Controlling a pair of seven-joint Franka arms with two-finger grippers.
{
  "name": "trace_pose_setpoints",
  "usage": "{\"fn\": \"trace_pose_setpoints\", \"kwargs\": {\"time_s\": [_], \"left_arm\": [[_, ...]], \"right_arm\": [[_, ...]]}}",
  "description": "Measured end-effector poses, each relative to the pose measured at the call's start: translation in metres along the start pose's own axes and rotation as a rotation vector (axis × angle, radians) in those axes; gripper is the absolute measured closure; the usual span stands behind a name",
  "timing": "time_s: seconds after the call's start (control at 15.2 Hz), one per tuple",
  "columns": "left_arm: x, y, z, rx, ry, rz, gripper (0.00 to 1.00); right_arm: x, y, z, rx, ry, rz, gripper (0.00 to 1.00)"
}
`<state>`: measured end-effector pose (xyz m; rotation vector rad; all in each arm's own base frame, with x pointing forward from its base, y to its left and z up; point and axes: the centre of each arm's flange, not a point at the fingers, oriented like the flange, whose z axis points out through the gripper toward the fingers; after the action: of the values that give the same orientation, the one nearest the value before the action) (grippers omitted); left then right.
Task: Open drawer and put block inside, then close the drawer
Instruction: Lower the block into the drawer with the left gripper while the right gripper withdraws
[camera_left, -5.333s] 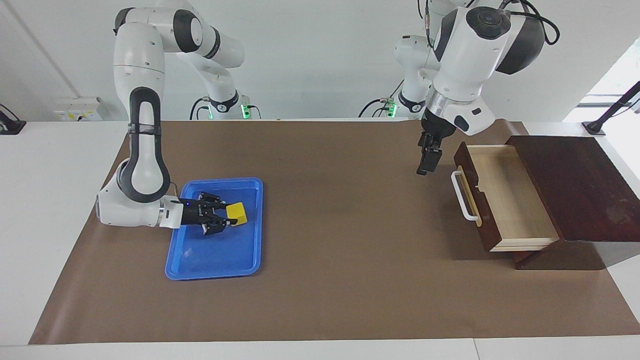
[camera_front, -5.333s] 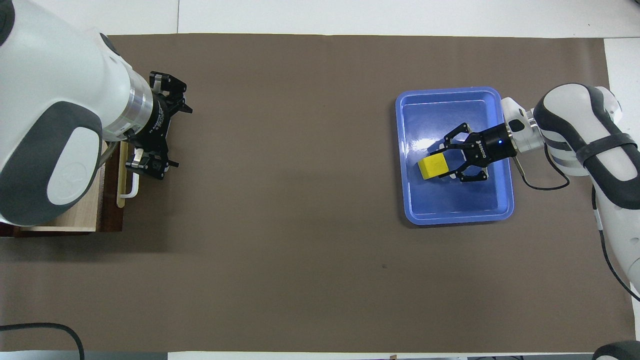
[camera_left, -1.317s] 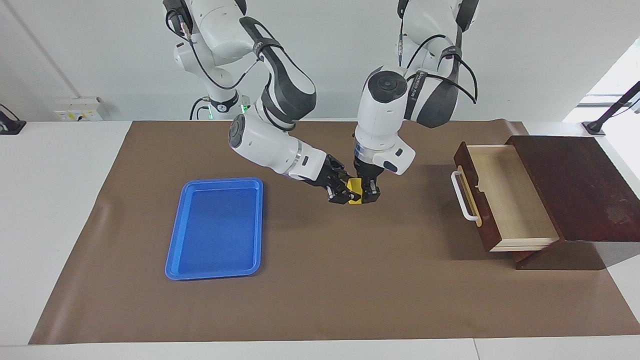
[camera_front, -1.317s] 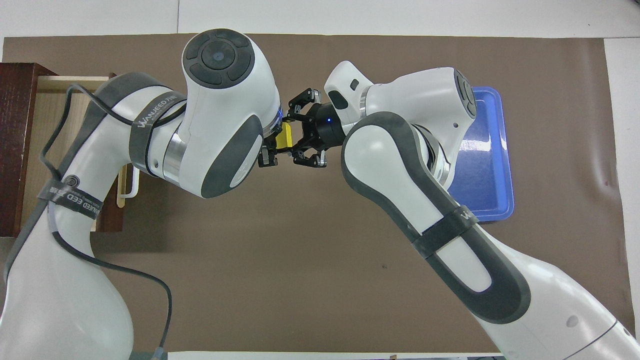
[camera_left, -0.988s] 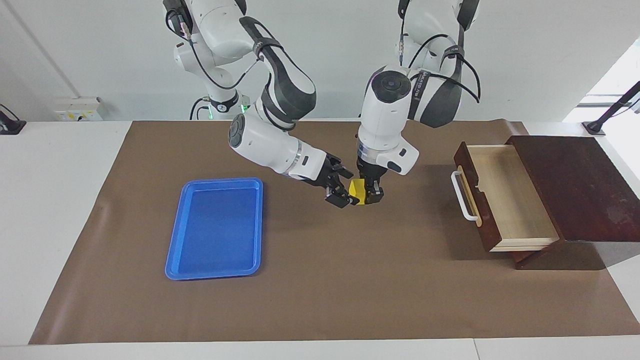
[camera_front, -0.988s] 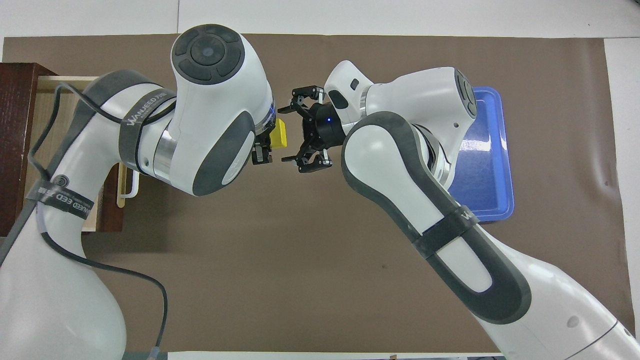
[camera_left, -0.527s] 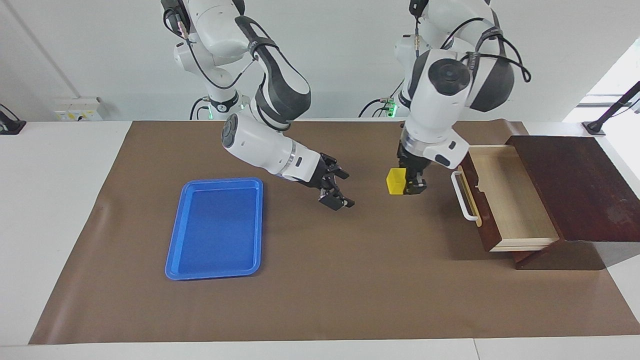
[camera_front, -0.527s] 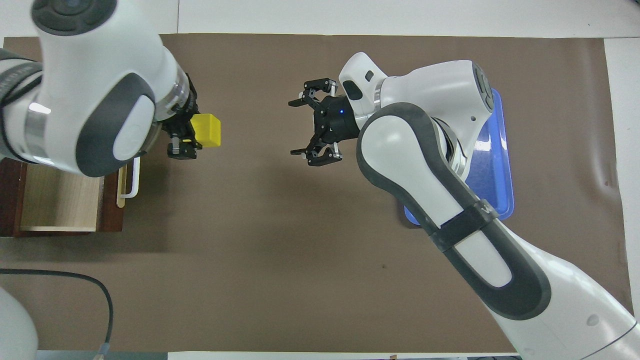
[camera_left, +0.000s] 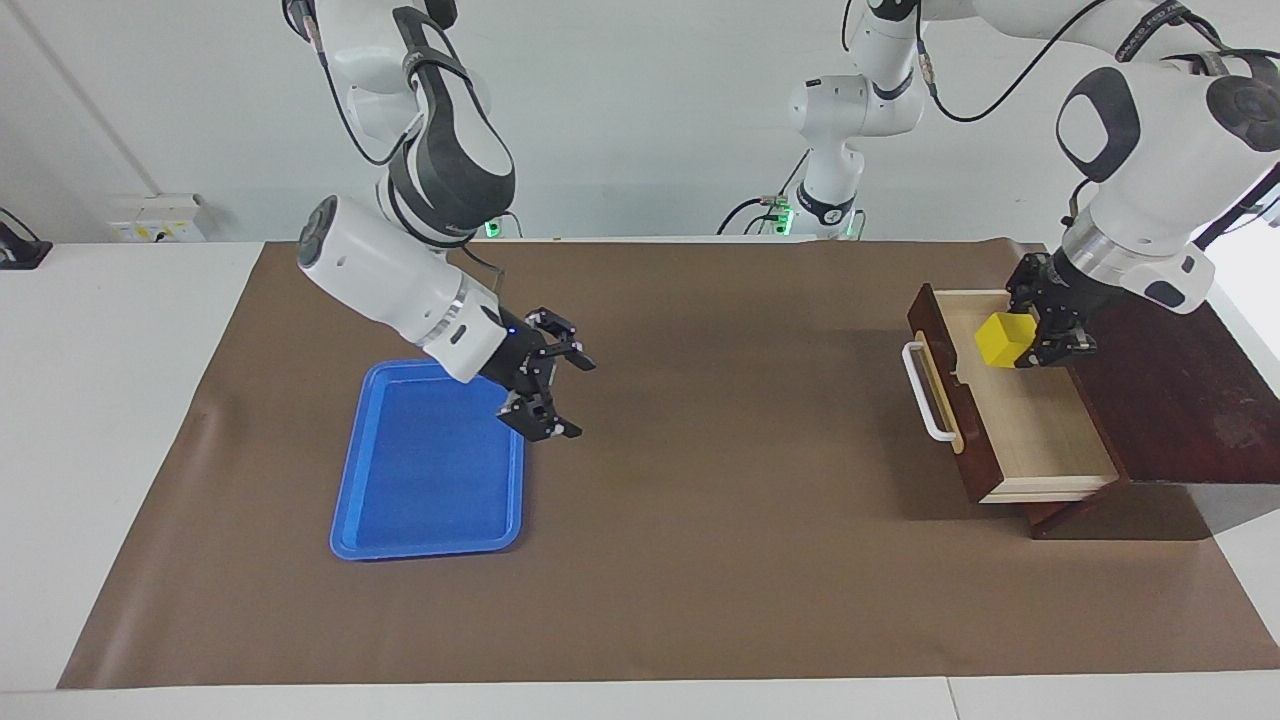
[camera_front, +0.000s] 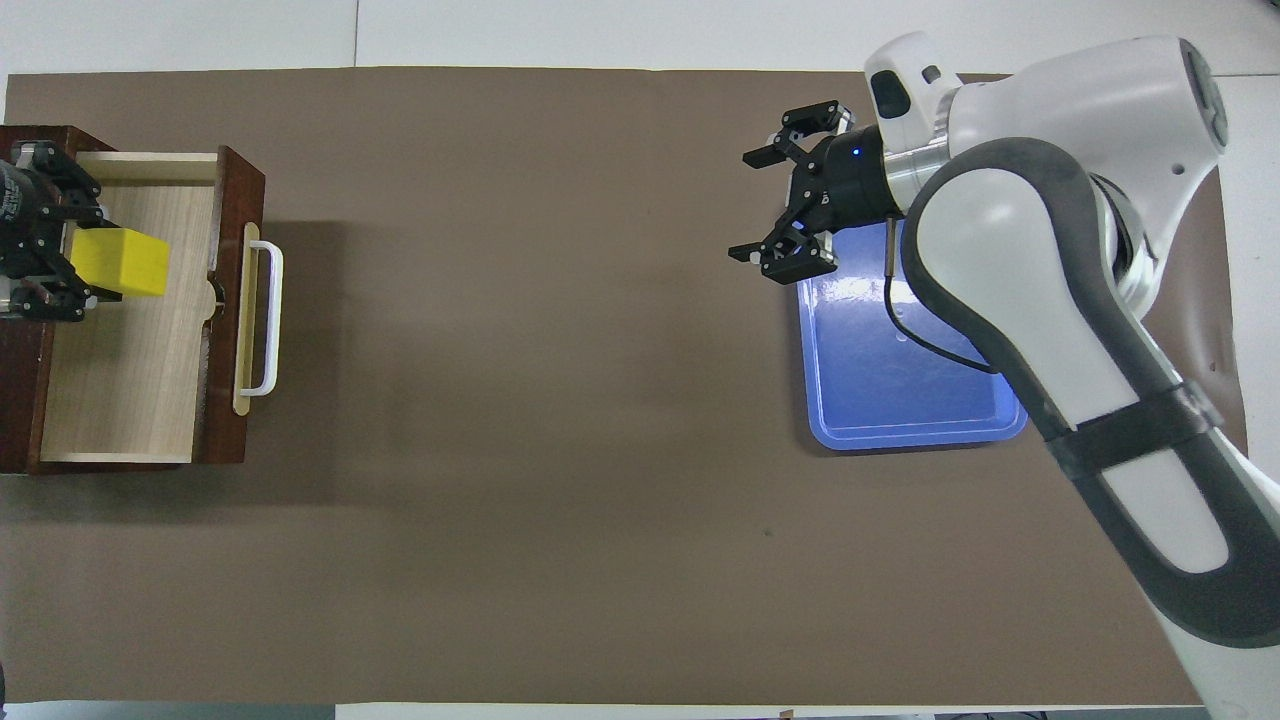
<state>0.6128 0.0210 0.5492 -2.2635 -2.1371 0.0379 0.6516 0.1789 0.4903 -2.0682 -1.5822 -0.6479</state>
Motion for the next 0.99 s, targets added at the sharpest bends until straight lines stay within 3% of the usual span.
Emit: {"fn": "trace_pose_setpoints", "kwargs": {"time_s": [0.26,0.59,0.86,0.99], "left_arm": [[0.035,-0.015,0.04,-0.045,0.036,0.043,0.43],[0.026,-0.029,0.078,-0.04,0.046,0.071,0.43],[0.025,-0.031,0.096,-0.059,0.052,0.078,0.43],[0.024,-0.031,0.097,-0.068,0.055,0.084,0.28]], "right_arm": [[-0.03,0.008,-0.051,-0.058,-0.168,0.121,0.0],[-0.059,0.003,-0.112,-0.147,-0.333,0.385,0.0],[-0.062,-0.023,-0.164,-0.239,-0.459,0.621,0.0],[-0.057,-0.044,-0.186,-0.291,-0.512,0.753,0.0]]}}
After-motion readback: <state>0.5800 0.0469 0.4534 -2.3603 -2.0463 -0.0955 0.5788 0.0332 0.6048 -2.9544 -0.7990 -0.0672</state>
